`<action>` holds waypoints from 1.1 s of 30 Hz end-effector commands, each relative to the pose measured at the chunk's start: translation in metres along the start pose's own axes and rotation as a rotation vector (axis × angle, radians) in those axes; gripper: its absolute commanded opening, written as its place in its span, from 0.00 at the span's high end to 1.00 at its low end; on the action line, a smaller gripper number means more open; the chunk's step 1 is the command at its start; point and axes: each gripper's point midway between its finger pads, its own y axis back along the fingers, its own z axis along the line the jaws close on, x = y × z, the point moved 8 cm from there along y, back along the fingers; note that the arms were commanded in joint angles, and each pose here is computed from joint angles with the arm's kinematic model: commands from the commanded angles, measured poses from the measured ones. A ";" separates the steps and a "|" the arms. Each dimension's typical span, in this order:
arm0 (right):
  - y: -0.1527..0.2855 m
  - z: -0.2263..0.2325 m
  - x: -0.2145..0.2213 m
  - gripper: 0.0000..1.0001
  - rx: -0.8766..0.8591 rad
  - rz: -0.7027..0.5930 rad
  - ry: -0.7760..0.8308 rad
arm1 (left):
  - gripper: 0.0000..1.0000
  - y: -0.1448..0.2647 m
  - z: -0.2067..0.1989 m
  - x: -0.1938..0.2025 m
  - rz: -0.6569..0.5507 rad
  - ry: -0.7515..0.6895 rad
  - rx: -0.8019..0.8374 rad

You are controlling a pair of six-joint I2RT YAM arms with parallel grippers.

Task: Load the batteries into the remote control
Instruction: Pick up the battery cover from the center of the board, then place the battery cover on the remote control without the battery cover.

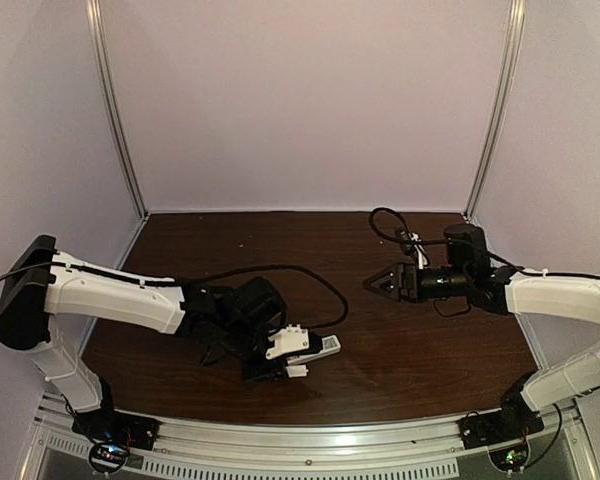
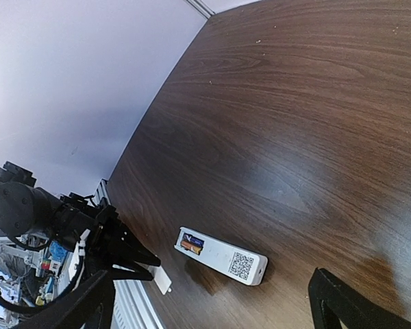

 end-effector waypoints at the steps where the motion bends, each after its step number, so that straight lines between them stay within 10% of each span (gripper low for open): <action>1: -0.012 0.009 -0.008 0.00 -0.034 0.009 -0.014 | 0.88 0.020 0.026 -0.002 -0.041 0.120 -0.092; 33: -0.084 0.013 0.031 0.00 -0.313 -0.005 -0.477 | 0.88 -0.005 0.050 0.008 0.030 0.201 -0.134</action>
